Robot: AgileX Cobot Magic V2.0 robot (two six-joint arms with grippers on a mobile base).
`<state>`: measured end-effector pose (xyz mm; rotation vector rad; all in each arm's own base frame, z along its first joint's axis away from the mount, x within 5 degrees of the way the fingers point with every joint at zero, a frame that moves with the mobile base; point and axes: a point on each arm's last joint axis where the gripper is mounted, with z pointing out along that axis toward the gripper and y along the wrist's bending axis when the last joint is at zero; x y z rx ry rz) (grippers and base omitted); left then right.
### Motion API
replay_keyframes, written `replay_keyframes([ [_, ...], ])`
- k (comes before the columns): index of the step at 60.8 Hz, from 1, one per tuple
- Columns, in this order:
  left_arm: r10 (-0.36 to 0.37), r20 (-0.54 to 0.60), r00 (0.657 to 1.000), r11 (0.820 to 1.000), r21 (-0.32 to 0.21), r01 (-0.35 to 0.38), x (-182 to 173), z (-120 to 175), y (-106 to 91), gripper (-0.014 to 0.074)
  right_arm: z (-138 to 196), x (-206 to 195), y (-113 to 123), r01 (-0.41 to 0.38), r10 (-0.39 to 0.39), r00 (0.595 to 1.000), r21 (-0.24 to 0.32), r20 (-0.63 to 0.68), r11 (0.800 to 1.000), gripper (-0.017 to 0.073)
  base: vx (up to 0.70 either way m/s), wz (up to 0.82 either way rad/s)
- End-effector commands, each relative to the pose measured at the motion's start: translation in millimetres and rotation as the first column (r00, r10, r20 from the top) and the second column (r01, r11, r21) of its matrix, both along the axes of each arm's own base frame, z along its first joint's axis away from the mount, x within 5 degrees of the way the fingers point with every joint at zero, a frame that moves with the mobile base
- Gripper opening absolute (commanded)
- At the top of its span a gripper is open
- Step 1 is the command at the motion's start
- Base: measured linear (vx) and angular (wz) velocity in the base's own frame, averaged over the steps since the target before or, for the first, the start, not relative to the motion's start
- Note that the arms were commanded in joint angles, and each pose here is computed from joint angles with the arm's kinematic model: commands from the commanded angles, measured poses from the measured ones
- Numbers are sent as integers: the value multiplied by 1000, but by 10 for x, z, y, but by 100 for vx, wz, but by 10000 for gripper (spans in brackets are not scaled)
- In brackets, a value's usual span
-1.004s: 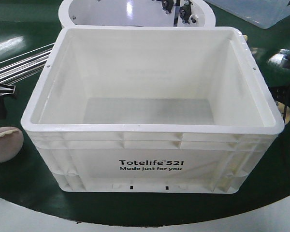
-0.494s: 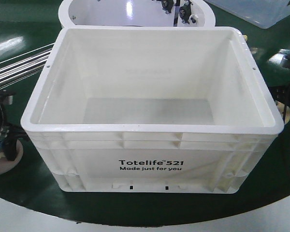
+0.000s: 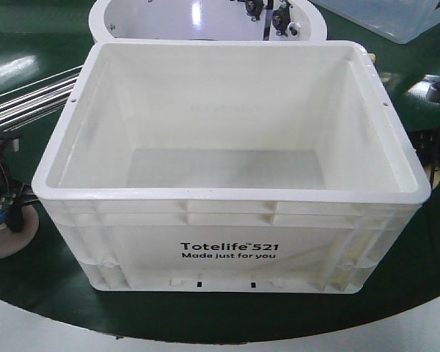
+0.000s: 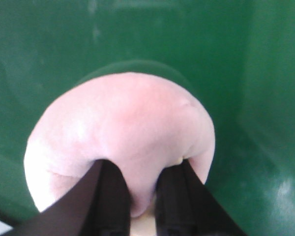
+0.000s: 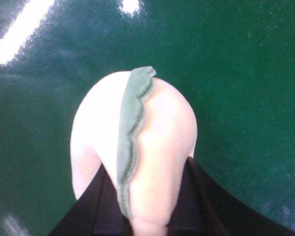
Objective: Place moving items into box and shelve
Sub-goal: 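Close both grippers on the plush toys and lift them, then move both plush toys over the crate and release them inside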
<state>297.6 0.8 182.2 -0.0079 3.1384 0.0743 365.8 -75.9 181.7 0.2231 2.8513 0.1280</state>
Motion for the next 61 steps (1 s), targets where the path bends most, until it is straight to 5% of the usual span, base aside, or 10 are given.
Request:
replay_keyframes([
  [1,26,117,993,1000,-3,-26,92,25,6,-8,257,50,-57,0,6,993,-50,116,999,-12,0,0],
  [9,49,218,975,999,-13,-47,92,207,4,-8,426,11,-41,2,8,987,-62,158,998,-10,0,0],
  [20,87,425,901,996,-43,-76,79,754,3,-8,932,-164,-2,9,20,959,-101,283,995,-6,0,0],
  [34,85,690,719,996,-69,-51,50,1740,-2,-6,1754,-565,93,54,39,844,-157,534,986,-6,0,0],
  [40,136,749,648,987,-155,-28,31,2109,-65,-6,2122,-762,225,24,109,774,-200,624,979,-6,0,0],
  [46,175,770,613,958,-277,75,12,2375,-209,-6,2456,-881,482,-70,248,688,-278,682,958,-6,0,0],
  [50,148,800,582,932,-310,189,-5,2522,-348,-6,2655,-905,722,-131,289,621,-266,729,955,-6,0,0],
  [56,140,823,550,865,-372,336,-42,2639,-587,-4,2778,-894,1083,-240,317,560,-217,765,946,-6,0,0],
  [61,123,831,542,799,-407,443,-71,2666,-811,-4,2694,-854,1426,-358,382,542,-206,748,911,-5,0,0],
])
